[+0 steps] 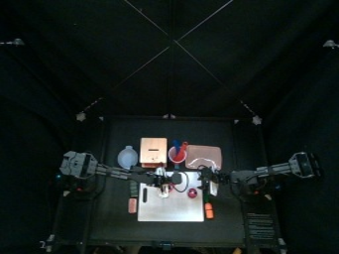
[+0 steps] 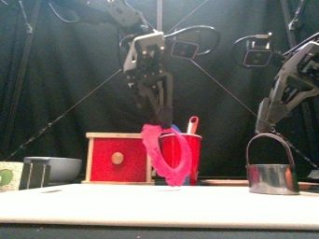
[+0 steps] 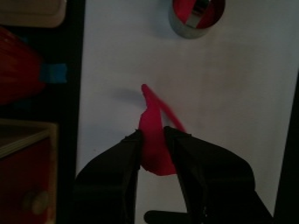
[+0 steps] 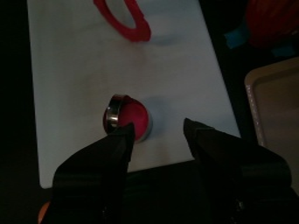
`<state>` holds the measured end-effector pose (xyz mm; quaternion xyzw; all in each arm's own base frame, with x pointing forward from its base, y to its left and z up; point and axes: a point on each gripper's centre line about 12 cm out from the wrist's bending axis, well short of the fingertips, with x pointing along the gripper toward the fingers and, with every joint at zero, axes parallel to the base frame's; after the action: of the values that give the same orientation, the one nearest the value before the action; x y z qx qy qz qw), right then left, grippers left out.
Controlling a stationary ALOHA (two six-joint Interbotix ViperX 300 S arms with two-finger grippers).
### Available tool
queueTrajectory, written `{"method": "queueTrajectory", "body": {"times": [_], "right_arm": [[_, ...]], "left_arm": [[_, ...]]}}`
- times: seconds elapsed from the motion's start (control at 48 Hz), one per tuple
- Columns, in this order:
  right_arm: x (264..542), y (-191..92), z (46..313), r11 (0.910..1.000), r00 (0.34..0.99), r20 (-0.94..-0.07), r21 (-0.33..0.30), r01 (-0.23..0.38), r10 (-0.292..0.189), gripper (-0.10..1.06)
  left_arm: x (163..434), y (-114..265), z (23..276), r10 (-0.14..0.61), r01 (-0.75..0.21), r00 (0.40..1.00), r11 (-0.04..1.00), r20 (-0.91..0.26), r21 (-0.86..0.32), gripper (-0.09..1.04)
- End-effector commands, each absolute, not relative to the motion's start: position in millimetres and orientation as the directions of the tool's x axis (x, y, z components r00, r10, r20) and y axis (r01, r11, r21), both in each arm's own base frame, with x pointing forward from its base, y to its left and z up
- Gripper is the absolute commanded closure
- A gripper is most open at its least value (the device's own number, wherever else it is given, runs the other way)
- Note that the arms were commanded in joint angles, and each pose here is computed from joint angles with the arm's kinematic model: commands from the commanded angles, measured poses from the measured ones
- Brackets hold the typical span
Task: Get the cutter from the drawer then cut the dough then place the extra dough in the bowl
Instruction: Place the extra dough in the bowl
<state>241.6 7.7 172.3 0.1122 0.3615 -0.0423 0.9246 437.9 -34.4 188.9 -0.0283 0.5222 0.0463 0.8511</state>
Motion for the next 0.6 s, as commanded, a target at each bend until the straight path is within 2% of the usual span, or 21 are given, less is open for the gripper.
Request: {"method": "queueTrajectory", "body": {"times": [0.021, 0.333, 0.479, 0.604], "right_arm": [[244, 7, 180, 0.9691, 0.754, -0.656, 0.188, 0.160, 0.002, 0.12], [244, 7, 180, 0.9694, 0.754, -0.656, 0.187, 0.159, 0.003, 0.12], [244, 7, 181, 0.9698, 0.755, -0.655, 0.186, 0.158, 0.002, 0.12], [245, 6, 180, 0.9691, 0.754, -0.656, 0.185, 0.163, -0.001, 0.12]], "left_arm": [[436, -31, 219, 0.060, -0.105, 0.509, 0.994, -0.859, 0.007, 0.25], [410, -16, 245, 0.142, -0.117, 0.468, 0.988, -0.872, 0.098, 0.25], [393, -8, 256, 0.198, -0.160, 0.438, 0.977, -0.877, 0.140, 0.25], [377, 0, 265, 0.257, -0.206, 0.437, 0.961, -0.862, 0.182, 0.25]]}}
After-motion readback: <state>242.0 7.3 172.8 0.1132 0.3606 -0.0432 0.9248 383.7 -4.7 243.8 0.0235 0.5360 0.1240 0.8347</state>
